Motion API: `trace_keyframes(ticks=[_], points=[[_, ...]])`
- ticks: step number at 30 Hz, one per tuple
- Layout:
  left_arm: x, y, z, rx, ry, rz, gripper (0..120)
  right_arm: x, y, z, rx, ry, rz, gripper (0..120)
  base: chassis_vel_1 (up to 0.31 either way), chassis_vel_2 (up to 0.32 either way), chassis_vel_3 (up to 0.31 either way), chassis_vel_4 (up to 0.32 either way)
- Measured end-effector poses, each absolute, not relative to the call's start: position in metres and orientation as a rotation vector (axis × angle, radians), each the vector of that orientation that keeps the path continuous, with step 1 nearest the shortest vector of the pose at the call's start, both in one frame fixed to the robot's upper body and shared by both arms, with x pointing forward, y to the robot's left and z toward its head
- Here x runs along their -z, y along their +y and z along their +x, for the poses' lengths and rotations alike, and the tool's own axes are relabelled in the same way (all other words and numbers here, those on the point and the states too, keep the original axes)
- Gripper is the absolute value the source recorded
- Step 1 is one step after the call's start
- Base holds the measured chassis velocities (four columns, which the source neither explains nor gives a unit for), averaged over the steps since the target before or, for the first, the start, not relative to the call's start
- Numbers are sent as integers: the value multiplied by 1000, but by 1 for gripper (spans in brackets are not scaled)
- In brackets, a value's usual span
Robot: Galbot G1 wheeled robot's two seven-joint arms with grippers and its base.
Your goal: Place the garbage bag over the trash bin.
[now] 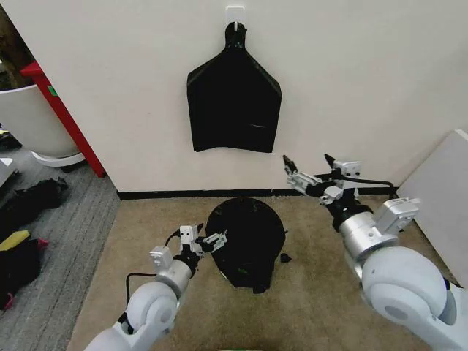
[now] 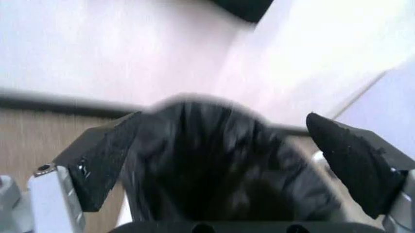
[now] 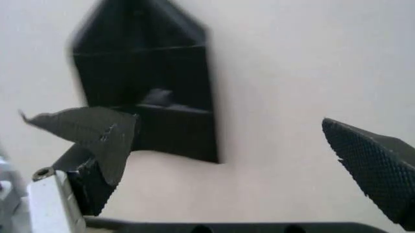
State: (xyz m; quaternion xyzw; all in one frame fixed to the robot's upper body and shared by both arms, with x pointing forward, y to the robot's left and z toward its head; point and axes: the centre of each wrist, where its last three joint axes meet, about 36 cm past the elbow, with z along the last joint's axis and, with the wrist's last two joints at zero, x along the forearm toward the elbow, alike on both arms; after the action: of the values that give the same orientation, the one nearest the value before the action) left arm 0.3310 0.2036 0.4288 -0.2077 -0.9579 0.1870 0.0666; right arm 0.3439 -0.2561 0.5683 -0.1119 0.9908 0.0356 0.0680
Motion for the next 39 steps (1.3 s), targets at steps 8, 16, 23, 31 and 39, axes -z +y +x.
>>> trace_keyframes(ticks=[8,16,23,31,39], points=[[-445,238,306,-362,-3210,-568,100,-473,-312,339,43,2882,-299,100,0,0,0,0],[-441,264,278,-231,-3338,-437,100,-418,-276,301,42,2851,-236,100,0,0,0,0],[-424,271,249,-260,-3370,-376,100,-394,-263,267,2,2864,-188,100,0,0,0,0],[-413,278,218,-261,-3374,-295,100,-375,-246,242,-43,2849,-114,100,0,0,0,0],[-414,276,206,-293,-3379,-261,100,-378,-243,238,-60,2824,-119,100,0,0,0,0]])
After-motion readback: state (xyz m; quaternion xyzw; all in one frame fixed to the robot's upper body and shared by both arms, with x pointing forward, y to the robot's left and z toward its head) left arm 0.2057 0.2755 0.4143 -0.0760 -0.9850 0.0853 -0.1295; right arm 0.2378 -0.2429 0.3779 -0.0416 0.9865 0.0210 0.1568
